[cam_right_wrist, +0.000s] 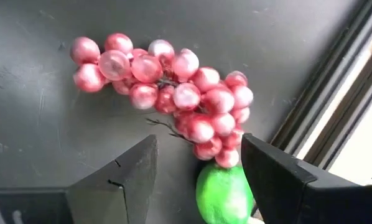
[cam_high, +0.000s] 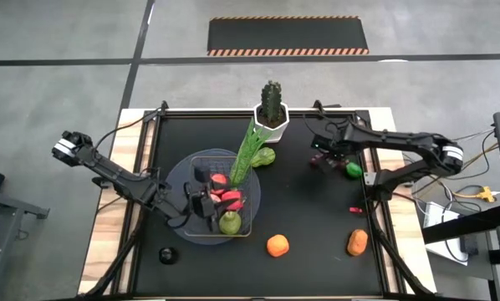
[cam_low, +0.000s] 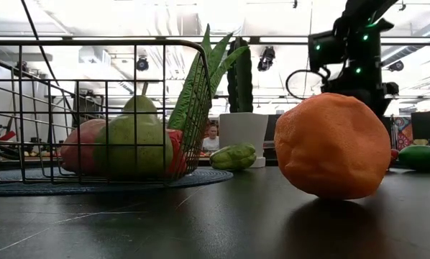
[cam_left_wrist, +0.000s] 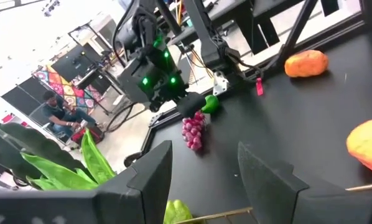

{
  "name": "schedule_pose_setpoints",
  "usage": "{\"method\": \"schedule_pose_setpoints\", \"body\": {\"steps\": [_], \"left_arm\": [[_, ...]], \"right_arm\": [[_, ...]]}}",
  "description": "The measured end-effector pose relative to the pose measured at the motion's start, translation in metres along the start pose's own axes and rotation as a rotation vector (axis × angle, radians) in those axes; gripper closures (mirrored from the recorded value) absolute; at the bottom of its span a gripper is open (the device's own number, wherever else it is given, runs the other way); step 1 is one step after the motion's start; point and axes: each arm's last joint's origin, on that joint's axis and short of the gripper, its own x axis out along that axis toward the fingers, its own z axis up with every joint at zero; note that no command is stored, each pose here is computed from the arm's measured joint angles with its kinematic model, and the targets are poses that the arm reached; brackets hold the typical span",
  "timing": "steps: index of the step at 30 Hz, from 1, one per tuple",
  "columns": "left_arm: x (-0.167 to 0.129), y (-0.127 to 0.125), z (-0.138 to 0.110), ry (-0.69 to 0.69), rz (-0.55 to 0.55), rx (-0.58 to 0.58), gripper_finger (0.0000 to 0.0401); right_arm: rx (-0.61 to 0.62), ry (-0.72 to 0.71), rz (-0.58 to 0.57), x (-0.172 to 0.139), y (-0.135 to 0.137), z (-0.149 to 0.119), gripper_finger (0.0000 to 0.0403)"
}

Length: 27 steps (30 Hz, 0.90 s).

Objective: Build produce basket
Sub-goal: Put the red grapes into the wire basket

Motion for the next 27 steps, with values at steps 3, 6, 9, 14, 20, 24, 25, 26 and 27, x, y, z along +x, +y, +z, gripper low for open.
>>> {"method": "schedule_pose_setpoints", "body": {"steps": [3, 6, 9, 14, 20, 24, 25, 26, 27], "left_arm": [[-0.001, -0.001, -0.003, 0.004, -0.003, 0.005, 0.0234], [-0.001, 0.000, -0.004, 0.004, -0.003, 0.005, 0.0234], [-0.003, 0.001, -0.003, 0.000, -0.001, 0.001, 0.0234], [-0.005, 0.002, -0.005, -0.004, 0.000, -0.004, 0.0234], [-0.005, 0.002, -0.006, -0.005, 0.000, -0.005, 0.0234], [-0.005, 0.002, -0.006, -0.006, -0.001, -0.006, 0.0234], [-0.005, 0.002, -0.006, -0.006, -0.002, -0.006, 0.0234], [-0.005, 0.002, -0.006, -0.006, -0.002, -0.006, 0.0234], [-0.005, 0.002, -0.006, -0.006, -0.002, -0.006, 0.0234]], "right_arm": [[-0.007, 0.008, -0.014, 0.006, 0.004, 0.004, 0.0190], [-0.019, 0.018, -0.067, 0.013, 0.006, 0.007, 0.0196], [-0.029, 0.046, -0.087, 0.020, 0.009, 0.008, 0.0208], [-0.054, 0.089, -0.113, 0.030, 0.014, 0.011, 0.0234], [-0.067, 0.099, -0.155, 0.038, 0.017, 0.013, 0.0276], [-0.065, 0.095, -0.153, 0.037, 0.017, 0.013, 0.0314], [-0.064, 0.092, -0.151, 0.037, 0.016, 0.013, 0.0323], [-0.063, 0.089, -0.150, 0.036, 0.016, 0.013, 0.0333], [-0.063, 0.085, -0.147, 0.035, 0.016, 0.013, 0.0341]]}}
